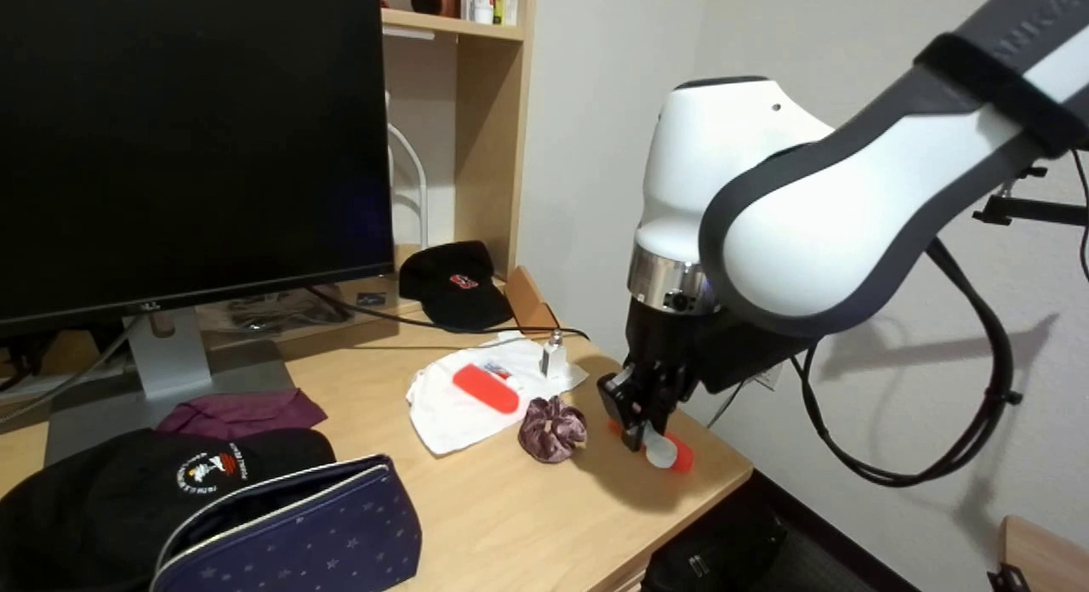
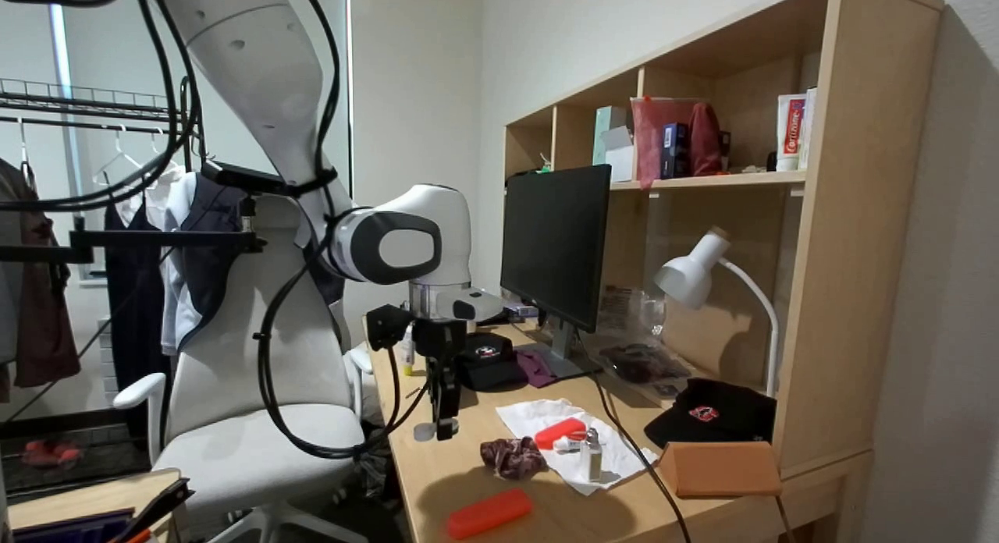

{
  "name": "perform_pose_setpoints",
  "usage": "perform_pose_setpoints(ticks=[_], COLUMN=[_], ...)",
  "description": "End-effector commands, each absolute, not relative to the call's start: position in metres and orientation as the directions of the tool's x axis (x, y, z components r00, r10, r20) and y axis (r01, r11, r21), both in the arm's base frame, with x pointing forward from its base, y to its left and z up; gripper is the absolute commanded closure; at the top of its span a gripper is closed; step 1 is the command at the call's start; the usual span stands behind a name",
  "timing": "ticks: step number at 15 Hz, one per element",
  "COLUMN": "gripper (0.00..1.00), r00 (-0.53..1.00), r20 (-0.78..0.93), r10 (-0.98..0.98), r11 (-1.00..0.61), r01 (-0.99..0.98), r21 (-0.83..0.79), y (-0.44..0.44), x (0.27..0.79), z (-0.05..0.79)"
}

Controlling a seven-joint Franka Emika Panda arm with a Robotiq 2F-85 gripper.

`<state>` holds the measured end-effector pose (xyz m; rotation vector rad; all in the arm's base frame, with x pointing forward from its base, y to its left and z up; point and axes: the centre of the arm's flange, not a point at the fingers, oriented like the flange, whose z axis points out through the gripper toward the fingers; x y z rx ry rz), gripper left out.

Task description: Move the white object to the right

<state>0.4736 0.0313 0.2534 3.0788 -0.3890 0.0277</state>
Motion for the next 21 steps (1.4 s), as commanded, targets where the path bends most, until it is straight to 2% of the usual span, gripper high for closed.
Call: perform_pose_setpoints(ticks=[1, 7, 8, 11, 12, 21], gripper=[0.86, 0.85, 0.67, 0.67, 0.86, 0.86], r00=[0.972, 0.992, 0.981, 0.986, 0.986, 0.989], r20=[0.037, 0.031, 0.040, 0.039, 0.037, 0.020], r10=[-0.232, -0.124, -0.189, -0.162, -0.160, -0.147], r11=[-0.972, -0.988, -0.979, -0.984, -0.984, -0.988], r01=[-0.233, -0.126, -0.191, -0.165, -0.162, -0.148], r21=[0.023, 0.086, 0.066, 0.071, 0.071, 0.051], y=[-0.018, -0.079, -0.070, -0.076, -0.075, -0.098], x=[0.466, 0.486, 0.478, 0.482, 0.482, 0.489], z=[0.267, 0.270, 0.273, 0.272, 0.271, 0.225])
